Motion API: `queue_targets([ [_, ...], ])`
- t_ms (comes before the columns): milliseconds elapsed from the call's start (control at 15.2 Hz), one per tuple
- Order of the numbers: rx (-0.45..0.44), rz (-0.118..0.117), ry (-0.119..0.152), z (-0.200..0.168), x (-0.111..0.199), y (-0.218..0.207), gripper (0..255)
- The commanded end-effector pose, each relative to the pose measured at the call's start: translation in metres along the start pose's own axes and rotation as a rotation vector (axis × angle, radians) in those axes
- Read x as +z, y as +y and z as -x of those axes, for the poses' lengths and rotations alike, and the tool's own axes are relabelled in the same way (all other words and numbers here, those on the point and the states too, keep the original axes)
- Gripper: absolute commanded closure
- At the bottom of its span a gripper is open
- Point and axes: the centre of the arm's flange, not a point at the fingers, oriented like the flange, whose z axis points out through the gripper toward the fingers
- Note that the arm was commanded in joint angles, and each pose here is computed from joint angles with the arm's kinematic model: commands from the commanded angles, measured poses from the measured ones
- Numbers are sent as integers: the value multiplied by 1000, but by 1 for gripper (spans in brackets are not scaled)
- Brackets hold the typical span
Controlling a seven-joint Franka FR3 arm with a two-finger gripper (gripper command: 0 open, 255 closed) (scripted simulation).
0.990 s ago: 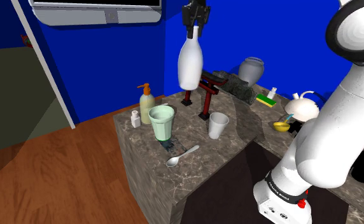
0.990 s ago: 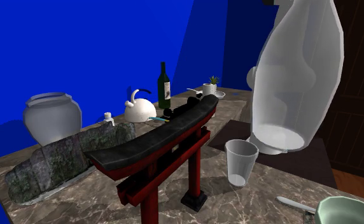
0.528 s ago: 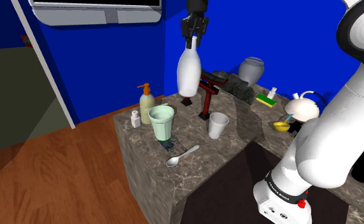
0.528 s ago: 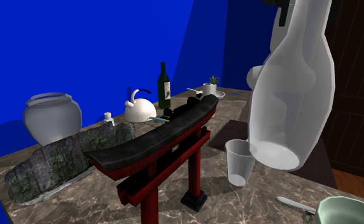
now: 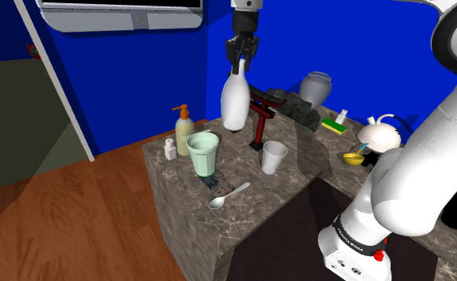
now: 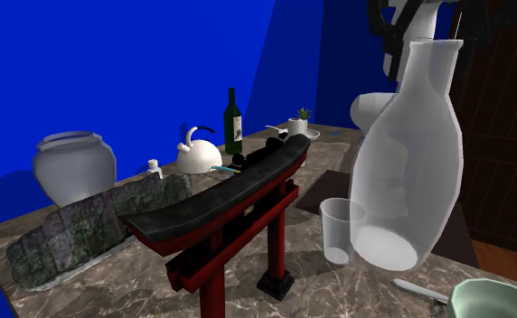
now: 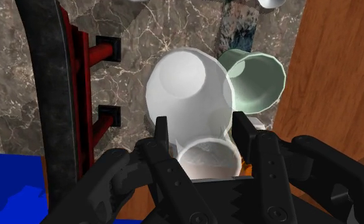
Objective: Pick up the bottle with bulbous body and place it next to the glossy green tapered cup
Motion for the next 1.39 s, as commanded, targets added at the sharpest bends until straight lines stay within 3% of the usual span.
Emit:
queue_targets([
  [0, 0, 0, 1, 0, 11, 0, 255],
  [1320, 0, 0, 1, -6, 116, 0, 255],
])
